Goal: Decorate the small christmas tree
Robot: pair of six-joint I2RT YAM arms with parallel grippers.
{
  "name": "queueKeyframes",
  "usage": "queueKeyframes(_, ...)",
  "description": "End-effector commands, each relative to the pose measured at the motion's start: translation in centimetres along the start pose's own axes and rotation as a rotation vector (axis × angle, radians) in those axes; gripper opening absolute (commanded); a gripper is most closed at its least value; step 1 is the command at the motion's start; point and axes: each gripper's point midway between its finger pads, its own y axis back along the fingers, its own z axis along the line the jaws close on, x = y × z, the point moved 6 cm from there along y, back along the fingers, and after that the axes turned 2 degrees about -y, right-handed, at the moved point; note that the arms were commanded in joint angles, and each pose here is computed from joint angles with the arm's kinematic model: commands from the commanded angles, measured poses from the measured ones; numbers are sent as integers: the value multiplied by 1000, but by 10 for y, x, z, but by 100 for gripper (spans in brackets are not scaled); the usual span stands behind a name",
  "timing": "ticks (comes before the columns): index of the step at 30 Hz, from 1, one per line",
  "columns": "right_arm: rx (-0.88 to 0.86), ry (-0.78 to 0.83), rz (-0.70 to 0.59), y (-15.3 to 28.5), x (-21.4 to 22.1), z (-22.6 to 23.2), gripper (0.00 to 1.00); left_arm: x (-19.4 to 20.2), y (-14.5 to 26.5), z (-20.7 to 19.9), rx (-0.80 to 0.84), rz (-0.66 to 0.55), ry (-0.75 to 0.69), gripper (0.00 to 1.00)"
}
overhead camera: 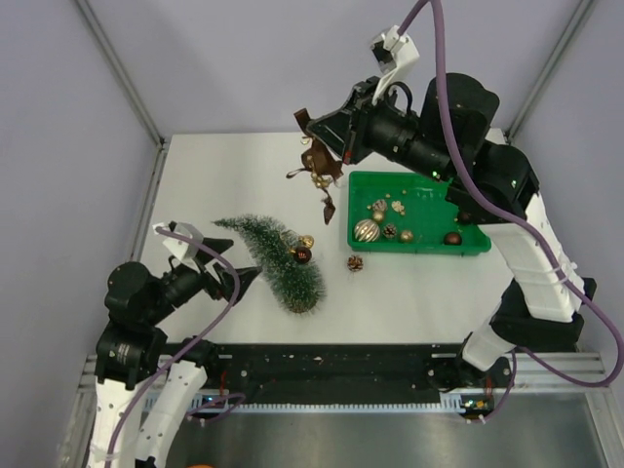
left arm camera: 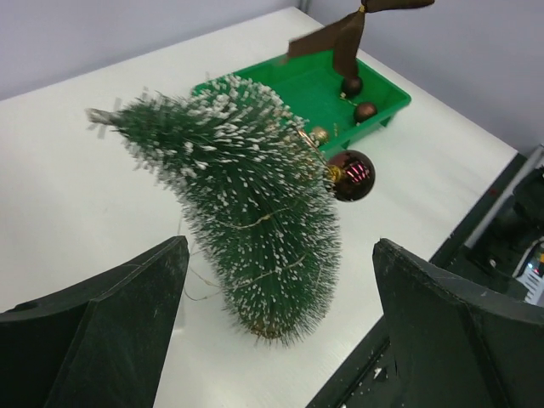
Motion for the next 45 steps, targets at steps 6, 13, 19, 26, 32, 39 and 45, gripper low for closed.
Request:
queueKeyframes(6, 20, 38, -50, 11, -12, 0, 0, 10, 3, -25, 278, -14, -132, 90)
queueKeyframes(13, 21, 64, -55, 6, -11, -1, 0, 19, -4, -20, 301, 16, -175, 87)
queueKeyframes(19, 46, 98, -48, -14, -4, -6, 0, 20, -9, -12, 266, 23, -195, 83)
queueKeyframes(26, 80, 139, -40, -45, 8, -14, 0, 22, -15, -7, 258, 38, -200, 74)
queueKeyframes(32, 68, 161, -48, -67, 11, -14, 1, 26, -18, -6, 276, 40, -191, 69)
queueKeyframes(39, 12, 136, -30, -80, 20, -8, 1, 31, -23, -2, 256, 35, -191, 65)
queueKeyframes(45, -117, 72, 47, -78, 40, 6, 0, 33, -27, 8, 167, -5, -167, 58)
